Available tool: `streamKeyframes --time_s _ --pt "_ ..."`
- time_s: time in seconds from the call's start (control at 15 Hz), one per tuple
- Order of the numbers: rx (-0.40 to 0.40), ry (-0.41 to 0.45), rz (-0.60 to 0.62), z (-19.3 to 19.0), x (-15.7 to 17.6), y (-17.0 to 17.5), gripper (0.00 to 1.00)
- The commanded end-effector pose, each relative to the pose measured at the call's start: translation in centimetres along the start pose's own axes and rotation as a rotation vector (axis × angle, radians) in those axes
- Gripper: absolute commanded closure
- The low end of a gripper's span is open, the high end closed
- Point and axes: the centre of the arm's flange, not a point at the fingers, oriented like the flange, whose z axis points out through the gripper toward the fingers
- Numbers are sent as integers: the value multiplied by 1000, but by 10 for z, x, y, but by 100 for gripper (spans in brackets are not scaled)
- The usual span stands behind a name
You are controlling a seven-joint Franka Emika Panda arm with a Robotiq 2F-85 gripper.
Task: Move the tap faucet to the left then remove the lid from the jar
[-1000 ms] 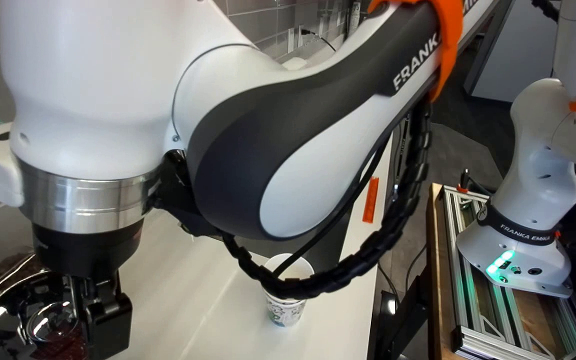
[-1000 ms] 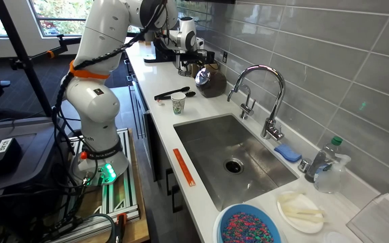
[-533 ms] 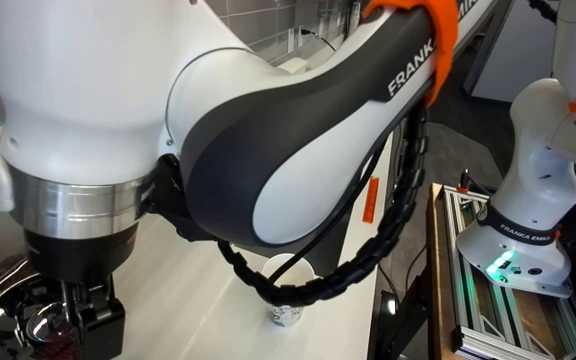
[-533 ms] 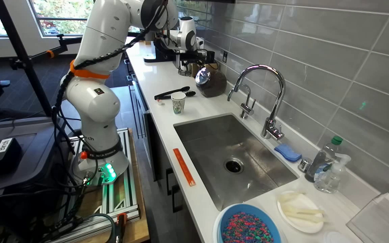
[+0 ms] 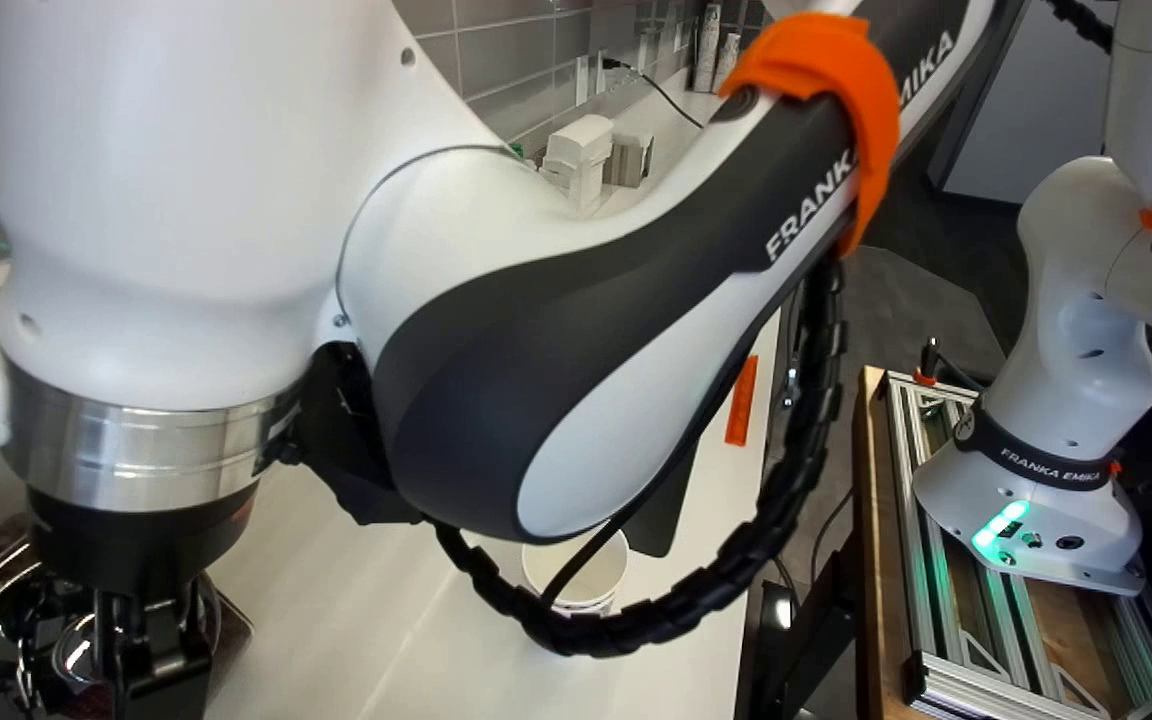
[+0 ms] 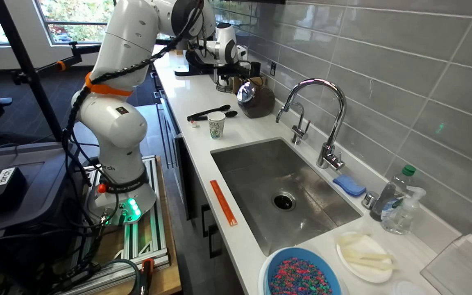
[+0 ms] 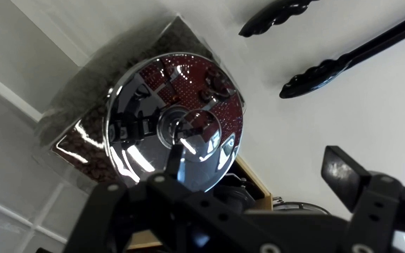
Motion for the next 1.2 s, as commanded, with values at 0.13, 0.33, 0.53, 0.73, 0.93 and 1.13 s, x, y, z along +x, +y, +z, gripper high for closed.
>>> streamKeyframes --time_s 0.13,0.33,0.53,0.73,0.93,1.13 --pt "-74 7 43 22 1 -6 0" --pt "-91 8 41 27 4 -7 0" --pt "-109 11 35 31 8 -9 0" --pt "-118 12 33 37 11 -11 0" --pt "-131 9 37 42 13 -12 0" --pt "-149 5 48 46 13 -11 0"
